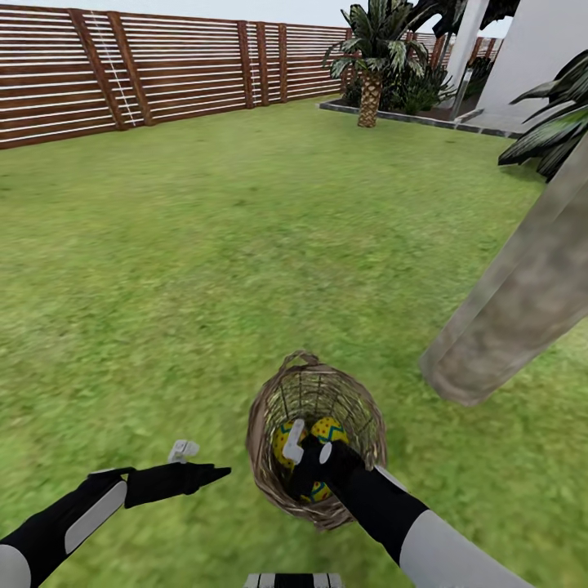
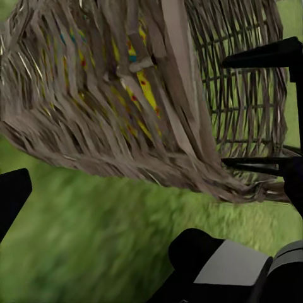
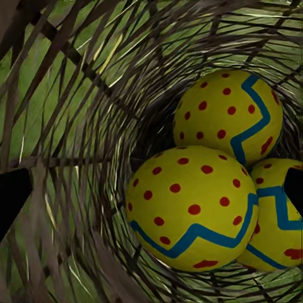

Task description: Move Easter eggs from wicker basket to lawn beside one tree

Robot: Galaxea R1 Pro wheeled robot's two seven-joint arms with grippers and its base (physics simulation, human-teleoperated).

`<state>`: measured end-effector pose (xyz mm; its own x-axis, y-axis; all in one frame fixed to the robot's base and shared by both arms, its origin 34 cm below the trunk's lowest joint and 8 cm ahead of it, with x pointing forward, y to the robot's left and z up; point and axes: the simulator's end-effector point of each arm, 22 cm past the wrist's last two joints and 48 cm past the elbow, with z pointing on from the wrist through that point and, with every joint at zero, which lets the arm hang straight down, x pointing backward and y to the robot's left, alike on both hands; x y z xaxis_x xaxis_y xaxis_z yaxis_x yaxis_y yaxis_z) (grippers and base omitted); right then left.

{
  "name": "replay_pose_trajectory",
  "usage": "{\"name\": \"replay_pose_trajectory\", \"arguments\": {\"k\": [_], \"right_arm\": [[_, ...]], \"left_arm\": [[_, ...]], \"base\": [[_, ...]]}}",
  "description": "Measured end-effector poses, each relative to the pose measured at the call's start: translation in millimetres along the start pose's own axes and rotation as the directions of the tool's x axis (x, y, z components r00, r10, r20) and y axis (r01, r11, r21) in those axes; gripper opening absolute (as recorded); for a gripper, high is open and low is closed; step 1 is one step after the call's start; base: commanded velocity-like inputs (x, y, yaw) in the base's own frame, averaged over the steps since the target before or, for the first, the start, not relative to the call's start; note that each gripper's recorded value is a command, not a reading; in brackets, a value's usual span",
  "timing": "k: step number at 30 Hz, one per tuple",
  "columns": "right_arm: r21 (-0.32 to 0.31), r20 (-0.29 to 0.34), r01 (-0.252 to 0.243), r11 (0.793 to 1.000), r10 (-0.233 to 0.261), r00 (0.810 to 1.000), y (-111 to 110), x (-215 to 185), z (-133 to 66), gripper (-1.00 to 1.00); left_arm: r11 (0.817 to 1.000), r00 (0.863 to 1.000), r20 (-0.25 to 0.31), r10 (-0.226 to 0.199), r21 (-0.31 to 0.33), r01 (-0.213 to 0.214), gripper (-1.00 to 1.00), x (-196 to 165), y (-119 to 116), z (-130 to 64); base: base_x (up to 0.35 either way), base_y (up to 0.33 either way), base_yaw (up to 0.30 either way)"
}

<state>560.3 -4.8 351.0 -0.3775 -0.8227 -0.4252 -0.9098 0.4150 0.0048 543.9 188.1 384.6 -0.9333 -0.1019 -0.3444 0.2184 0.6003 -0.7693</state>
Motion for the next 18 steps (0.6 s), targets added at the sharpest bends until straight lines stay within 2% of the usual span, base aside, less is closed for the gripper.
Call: {"name": "replay_pose_trajectory", "arguments": {"k": [3, 6, 8, 10, 13, 18], "right_arm": [[0.018, 0.011, -0.057, 0.998, 0.057, 0.998, -14.3, 6.2, 2.0, 1.0], [0.027, 0.012, -0.063, 0.998, 0.063, 0.998, -18.9, 10.9, 6.3, 1.0], [0.029, 0.022, -0.058, 0.998, 0.057, 0.998, -19.1, 11.0, 9.8, 1.0], [0.049, 0.032, -0.03, 0.998, 0.028, 0.999, -24.4, 5.9, 8.0, 1.0], [0.051, 0.03, -0.025, 0.998, 0.024, 0.999, -24.3, 5.0, 8.0, 1.0], [0.064, 0.032, 0.001, 0.998, -0.003, 0.999, -25.1, 0.9, 8.1, 1.0]], "left_arm": [[1.0, 1.0, -0.001, 0.0, 0.001, 0.0, 1.0, 4.2, 4.1, 3.8], [1.0, 1.0, -0.001, 0.0, 0.002, 0.0, 1.0, 7.8, 8.7, 7.0], [1.0, 1.0, -0.002, 0.0, 0.002, 0.0, 1.0, 10.4, 11.9, 9.1], [1.0, 1.0, 0.019, 0.0, -0.004, 0.0, 1.0, 7.5, 14.5, 3.5], [1.0, 0.999, 0.043, -0.007, -0.016, 0.008, 1.0, 6.7, 19.6, -3.3], [1.0, 0.996, 0.081, -0.024, 0.002, 0.023, 1.0, 6.7, 13.8, 1.9]], "base": [[0.0, 0.0, 0.0], [0.0, 0.0, 0.0], [0.0, 0.0, 0.0], [0.0, 0.0, 0.0], [0.0, 0.0, 0.0], [0.0, -0.104, 0.0]]}}
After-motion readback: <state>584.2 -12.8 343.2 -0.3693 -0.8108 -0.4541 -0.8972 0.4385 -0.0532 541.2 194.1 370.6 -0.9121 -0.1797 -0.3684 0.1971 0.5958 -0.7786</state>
